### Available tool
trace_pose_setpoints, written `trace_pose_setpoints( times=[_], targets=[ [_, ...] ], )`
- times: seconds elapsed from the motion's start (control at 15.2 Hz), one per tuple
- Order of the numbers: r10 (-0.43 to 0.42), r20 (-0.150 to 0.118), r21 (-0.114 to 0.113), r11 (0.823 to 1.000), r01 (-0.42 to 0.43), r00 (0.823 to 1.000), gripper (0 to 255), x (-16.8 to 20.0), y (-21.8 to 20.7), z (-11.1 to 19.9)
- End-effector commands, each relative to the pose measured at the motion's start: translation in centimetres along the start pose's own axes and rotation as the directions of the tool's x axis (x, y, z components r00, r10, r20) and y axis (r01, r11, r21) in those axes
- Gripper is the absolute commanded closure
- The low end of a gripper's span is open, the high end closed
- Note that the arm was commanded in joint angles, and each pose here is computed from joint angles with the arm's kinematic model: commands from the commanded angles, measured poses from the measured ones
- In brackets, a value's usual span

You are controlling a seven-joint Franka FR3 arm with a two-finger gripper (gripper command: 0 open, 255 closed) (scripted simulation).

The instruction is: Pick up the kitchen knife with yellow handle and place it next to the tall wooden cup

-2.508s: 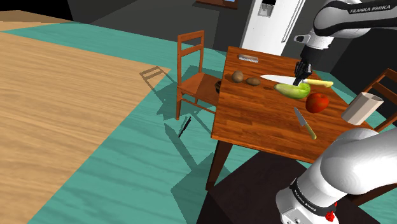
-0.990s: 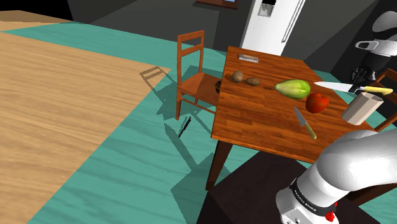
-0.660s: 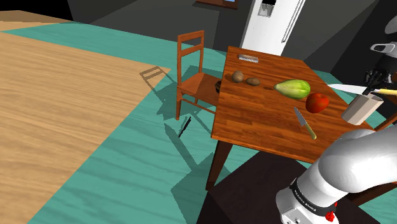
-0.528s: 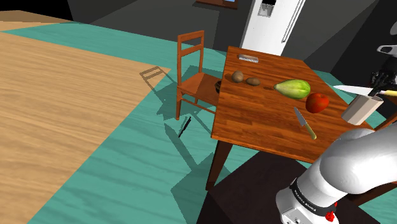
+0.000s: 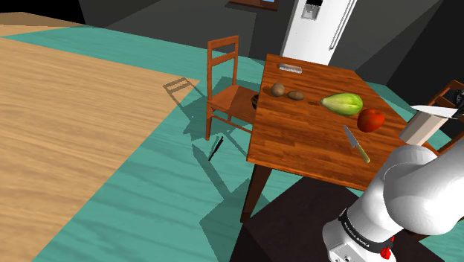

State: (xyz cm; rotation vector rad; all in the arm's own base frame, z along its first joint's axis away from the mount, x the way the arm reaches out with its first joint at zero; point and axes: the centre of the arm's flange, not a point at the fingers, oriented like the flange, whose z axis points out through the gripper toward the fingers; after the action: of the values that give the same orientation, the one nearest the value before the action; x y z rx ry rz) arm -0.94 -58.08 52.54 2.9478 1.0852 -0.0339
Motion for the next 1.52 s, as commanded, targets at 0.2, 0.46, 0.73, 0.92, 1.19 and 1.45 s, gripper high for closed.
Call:
trace_pose_setpoints(
  times=[0.2, 0.46, 0.73, 0.92, 1.19, 1.45],
  targets=[
    [-0.001, 0.001, 0.001, 1.0, 0.001, 1.0, 255, -0.3, 0.1, 2.6],
    [-0.001, 0.001, 0.001, 1.0, 0.001, 1.0, 255, -0.3, 0.2, 4.7],
    [-0.001, 0.001, 0.001, 1.0, 0.001, 1.0, 255, -0.3, 0.2, 6.8],
    [-0.001, 0.001, 0.001, 1.0, 0.001, 1.0, 255, -0.2, 0.2, 8.4],
    [-0.001, 0.001, 0.001, 1.0, 0.001, 1.0, 255, -0.2, 0.2, 10.5],
    [-0.001, 0.001, 0.001, 1.0, 0.001, 1.0, 255, -0.1, 0.2, 12.6]
  ],
)
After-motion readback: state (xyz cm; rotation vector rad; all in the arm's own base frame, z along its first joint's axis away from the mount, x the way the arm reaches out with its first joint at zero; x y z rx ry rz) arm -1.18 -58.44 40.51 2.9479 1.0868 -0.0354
